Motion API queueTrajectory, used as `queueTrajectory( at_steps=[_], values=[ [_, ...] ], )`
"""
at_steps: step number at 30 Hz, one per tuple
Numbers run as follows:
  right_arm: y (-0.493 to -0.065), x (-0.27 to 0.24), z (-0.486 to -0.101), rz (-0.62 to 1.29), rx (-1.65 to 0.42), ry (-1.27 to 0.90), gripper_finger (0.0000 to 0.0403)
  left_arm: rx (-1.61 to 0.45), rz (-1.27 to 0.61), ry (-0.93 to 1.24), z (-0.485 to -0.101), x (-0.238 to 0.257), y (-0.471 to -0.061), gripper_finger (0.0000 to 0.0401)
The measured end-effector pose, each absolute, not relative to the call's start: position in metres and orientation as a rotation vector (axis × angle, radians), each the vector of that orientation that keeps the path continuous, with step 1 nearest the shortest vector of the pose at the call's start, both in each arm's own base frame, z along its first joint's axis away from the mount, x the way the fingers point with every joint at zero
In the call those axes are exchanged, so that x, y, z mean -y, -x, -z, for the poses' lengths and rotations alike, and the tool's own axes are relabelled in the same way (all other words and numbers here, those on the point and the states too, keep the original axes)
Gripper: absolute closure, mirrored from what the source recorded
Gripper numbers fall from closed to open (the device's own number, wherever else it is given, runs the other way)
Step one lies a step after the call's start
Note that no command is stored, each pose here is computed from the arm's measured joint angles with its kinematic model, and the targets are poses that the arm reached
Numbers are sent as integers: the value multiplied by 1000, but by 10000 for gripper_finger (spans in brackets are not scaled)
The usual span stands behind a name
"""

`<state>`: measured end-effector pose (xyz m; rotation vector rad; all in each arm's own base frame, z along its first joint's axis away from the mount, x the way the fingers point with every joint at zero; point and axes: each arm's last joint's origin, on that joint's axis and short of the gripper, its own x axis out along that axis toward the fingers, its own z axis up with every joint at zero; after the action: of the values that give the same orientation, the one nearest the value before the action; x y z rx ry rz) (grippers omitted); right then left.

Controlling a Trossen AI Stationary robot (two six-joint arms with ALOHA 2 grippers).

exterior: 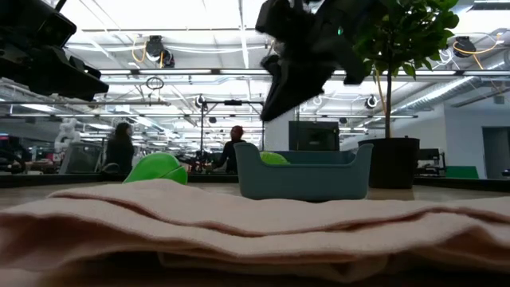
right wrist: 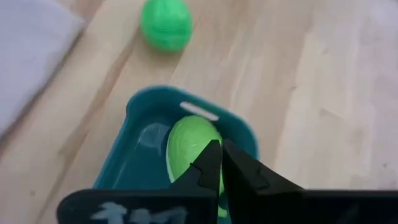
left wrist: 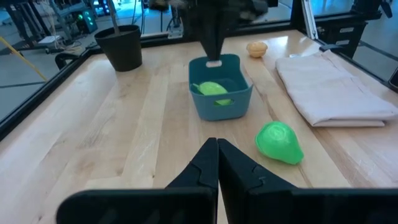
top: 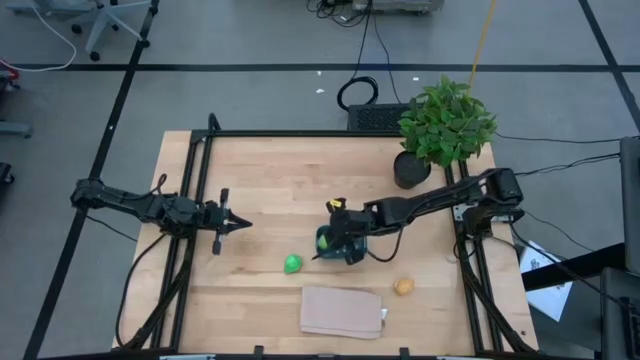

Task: Pick and placing Produce into tupperware
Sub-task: Put the green pear into the blue bin

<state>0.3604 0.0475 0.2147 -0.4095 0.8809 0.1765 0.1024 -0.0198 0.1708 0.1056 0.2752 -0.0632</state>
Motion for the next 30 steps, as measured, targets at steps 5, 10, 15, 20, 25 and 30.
queueTrajectory(
  at_steps=[5, 10, 15, 20, 25, 30],
  values=[
    [-344, -41, -246, -136, -835, 355, 402, -278, 64, -110, -171, 20, -103, 398],
    [-325, -32, -280, -60, -757, 334, 402, -278, 64, -115, -171, 20, -103, 398],
    [-300, -27, -313, 60, -677, 327, 402, -276, 63, -118, -171, 20, -103, 398],
    [-278, -24, -338, 107, -592, 237, 402, -272, 24, -122, -171, 19, -103, 398],
    [-255, -22, -356, 121, -545, 182, 403, -271, 9, -124, -171, 18, -103, 398],
    [-229, -23, -374, 107, -475, 159, 403, -270, 5, -124, -171, 18, -103, 398]
  ],
)
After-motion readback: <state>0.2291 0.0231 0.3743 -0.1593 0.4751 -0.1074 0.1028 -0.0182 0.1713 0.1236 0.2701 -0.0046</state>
